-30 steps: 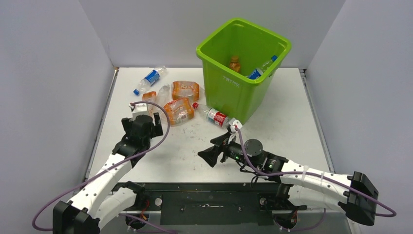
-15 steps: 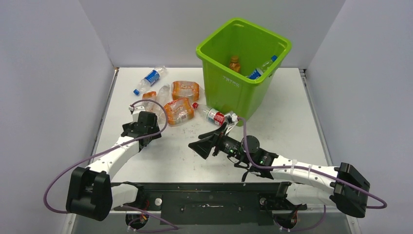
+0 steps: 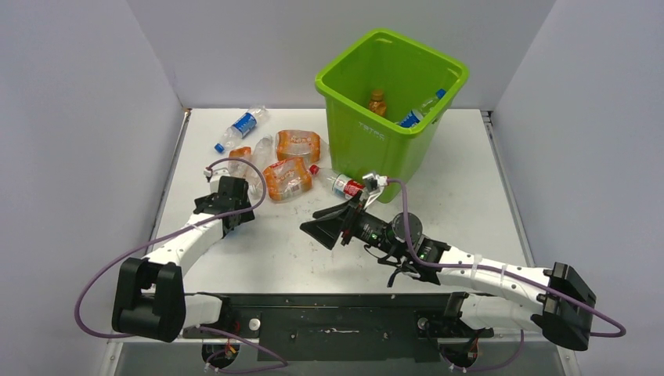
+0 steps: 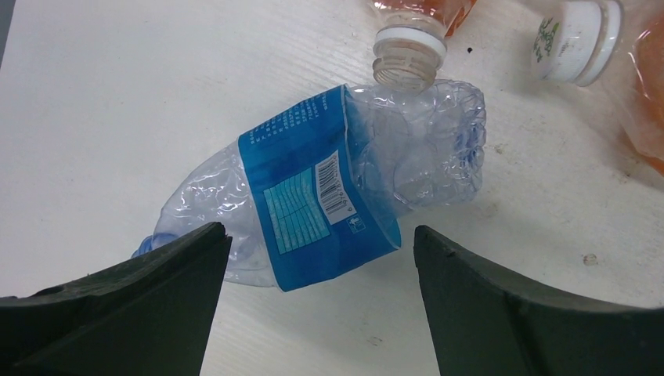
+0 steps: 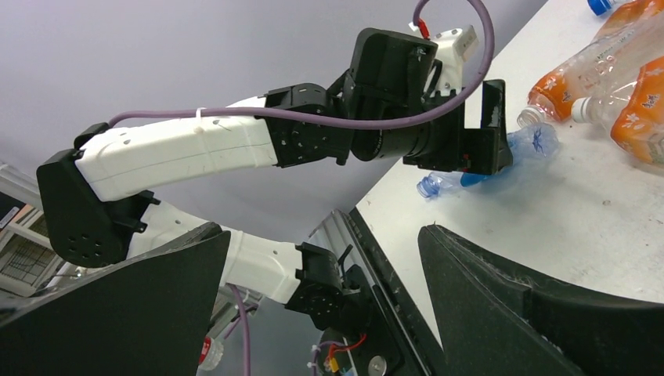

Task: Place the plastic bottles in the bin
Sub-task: Pick up the plastic bottle at the center of the board.

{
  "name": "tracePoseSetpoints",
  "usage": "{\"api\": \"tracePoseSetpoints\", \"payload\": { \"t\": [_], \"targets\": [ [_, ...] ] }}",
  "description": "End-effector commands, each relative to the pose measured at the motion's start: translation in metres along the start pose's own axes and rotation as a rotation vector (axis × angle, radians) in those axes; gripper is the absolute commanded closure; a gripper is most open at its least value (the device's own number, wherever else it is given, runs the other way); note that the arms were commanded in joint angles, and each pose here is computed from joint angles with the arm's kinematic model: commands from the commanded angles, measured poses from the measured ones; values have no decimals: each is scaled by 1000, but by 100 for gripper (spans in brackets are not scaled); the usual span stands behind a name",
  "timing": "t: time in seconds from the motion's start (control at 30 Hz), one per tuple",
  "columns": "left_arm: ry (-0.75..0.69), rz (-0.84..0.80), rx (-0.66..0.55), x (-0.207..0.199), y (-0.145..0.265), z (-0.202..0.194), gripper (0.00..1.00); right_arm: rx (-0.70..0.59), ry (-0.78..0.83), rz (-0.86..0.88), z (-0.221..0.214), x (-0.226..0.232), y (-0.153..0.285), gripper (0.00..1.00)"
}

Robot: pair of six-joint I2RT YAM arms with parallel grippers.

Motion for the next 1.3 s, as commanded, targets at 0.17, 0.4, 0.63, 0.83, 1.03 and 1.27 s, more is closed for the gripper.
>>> {"api": "tracePoseSetpoints", "payload": {
  "t": [0.17, 0.4, 0.63, 0.83, 1.03, 1.27],
  "targets": [
    [29, -59, -5, -16, -6, 20, 20, -58, 45, 29, 28, 19, -7, 4],
    [28, -106, 36, -25, -10, 16, 30, -60, 53, -17, 29, 15, -2, 4],
    [14, -124, 62, -30, -12, 14, 39, -52, 73, -18, 32, 18, -3, 4],
    [20, -156, 64, -30, -8, 12, 69, -92, 60, -33, 34, 19, 9, 4],
    [53, -231, 21, -28, 12, 11, 87, -74, 88, -63, 35, 25, 19, 4],
    [90, -331, -44, -27, 46, 22, 100, -50, 120, -88, 27, 31, 26, 4]
  ]
}}
Point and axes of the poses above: each gripper's point midway between its finger pads, its own y axis back along the fingers, its own x axis along the line the jaws close on, z = x × y, the point moved 6 cm from there along y, back along the fingers, and after that the axes turned 11 degrees about y, right-handed, at the moved point
